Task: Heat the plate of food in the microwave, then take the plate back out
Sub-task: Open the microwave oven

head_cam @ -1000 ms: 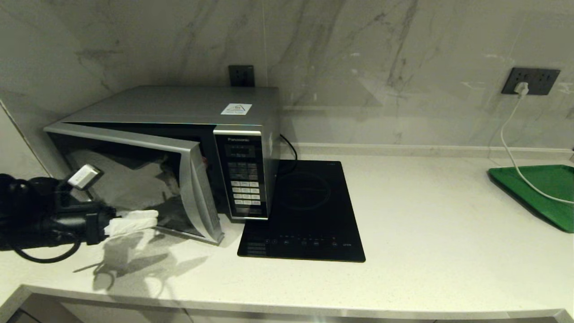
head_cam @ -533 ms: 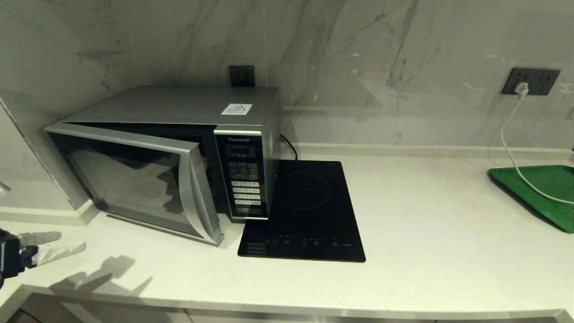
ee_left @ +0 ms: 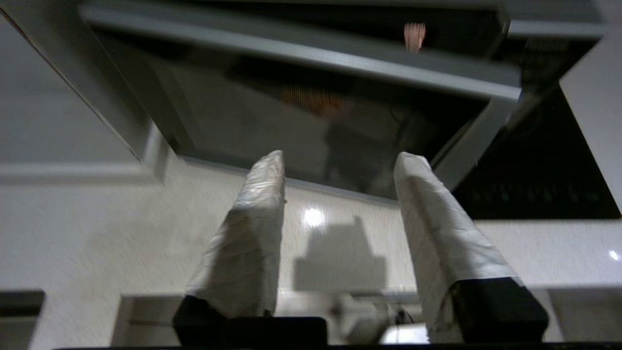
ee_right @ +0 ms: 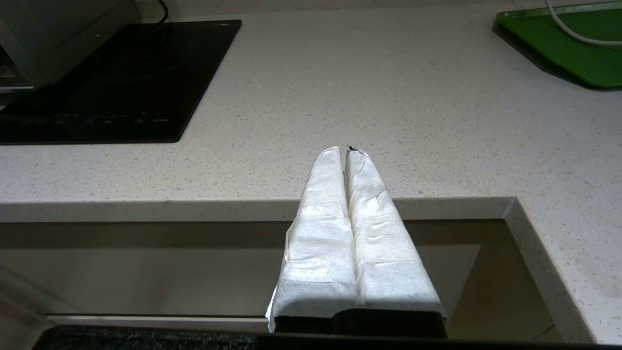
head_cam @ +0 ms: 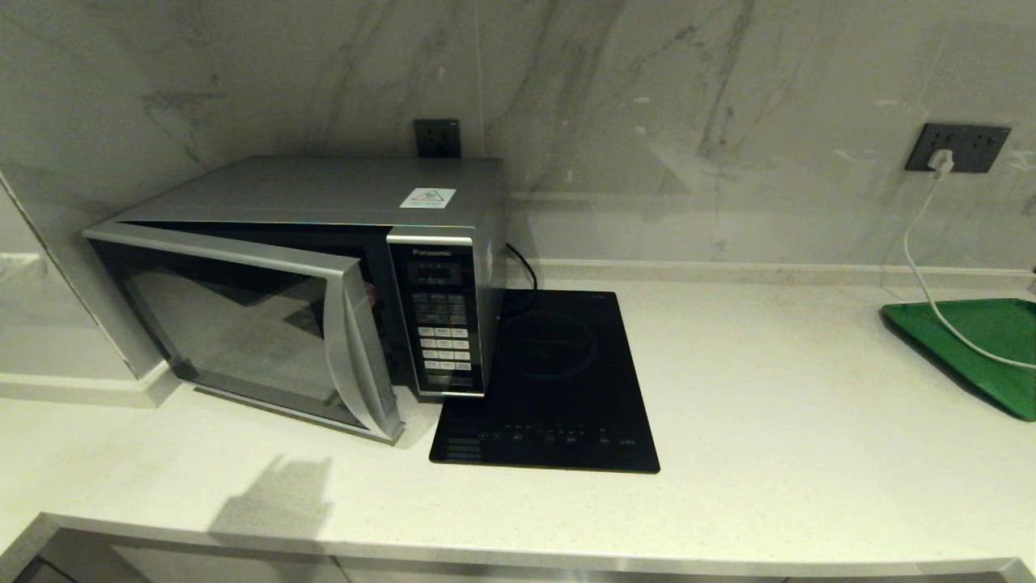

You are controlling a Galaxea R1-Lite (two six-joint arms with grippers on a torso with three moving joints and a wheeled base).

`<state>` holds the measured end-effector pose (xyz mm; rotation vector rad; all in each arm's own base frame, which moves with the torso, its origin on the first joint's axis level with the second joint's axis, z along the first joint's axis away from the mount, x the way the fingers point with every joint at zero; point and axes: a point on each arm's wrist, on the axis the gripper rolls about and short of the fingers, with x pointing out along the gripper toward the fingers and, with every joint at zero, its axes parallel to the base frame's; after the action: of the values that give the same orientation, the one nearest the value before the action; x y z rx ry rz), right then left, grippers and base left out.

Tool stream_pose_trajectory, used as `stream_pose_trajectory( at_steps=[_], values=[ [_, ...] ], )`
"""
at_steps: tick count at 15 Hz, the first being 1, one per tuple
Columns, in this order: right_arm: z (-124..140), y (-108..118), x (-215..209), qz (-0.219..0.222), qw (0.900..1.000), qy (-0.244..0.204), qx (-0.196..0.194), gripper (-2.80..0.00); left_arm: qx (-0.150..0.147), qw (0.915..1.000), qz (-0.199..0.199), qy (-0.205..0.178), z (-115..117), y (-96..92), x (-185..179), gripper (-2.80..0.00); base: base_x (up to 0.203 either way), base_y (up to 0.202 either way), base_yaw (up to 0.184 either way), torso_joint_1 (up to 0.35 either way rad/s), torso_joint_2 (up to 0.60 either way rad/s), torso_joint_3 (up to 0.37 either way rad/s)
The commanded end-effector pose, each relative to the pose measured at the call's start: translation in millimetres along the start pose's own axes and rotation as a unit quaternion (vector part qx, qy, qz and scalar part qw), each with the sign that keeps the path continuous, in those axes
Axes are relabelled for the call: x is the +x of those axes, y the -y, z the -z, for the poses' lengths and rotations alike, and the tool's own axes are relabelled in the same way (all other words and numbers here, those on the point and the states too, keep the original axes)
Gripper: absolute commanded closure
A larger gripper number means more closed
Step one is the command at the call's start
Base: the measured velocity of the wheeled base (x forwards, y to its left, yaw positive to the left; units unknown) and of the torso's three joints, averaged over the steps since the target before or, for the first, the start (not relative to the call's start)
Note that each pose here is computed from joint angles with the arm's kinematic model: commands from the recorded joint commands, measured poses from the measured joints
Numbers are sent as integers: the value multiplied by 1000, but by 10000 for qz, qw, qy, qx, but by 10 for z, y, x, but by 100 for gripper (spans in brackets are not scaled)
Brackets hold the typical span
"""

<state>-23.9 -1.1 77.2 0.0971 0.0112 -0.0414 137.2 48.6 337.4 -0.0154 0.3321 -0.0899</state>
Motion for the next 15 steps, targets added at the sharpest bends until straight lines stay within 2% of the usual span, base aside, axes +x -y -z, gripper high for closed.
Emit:
stream_pose_trajectory(
  at_steps=[1,3,5,7,9,11,13,15],
  values=[
    [-2,0,-1,-5,10000,4,4,0,266,9971,-448,548,-306,228,10,0,0,0,0,0,0,0],
    [3,0,0,-4,10000,-3,3,0,248,9939,-744,781,-570,327,274,0,0,0,0,0,0,0],
    [-2,0,-1,-12,10000,3,4,0,94,9961,-744,463,-683,370,520,0,0,0,0,0,0,0],
    [-2,0,-1,-5,10000,4,4,0,-199,9985,-503,7,-673,504,711,0,0,0,0,0,0,0],
    [3,0,0,-4,10000,-3,3,0,-177,9980,-338,-511,-586,620,845,0,0,0,0,0,0,0],
    [-2,0,-1,-5,10000,4,4,0,-115,9962,-236,-825,-556,768,1034,0,0,0,0,0,0,0],
    [3,0,0,-4,10000,-3,3,0,-94,9945,-380,-973,-557,906,1282,0,0,0,0,0,0,0],
    [0,0,0,-5,10000,1,4,0,-142,9944,-393,-972,-612,1051,1375,0,0,0,0,0,0,0]
  ],
)
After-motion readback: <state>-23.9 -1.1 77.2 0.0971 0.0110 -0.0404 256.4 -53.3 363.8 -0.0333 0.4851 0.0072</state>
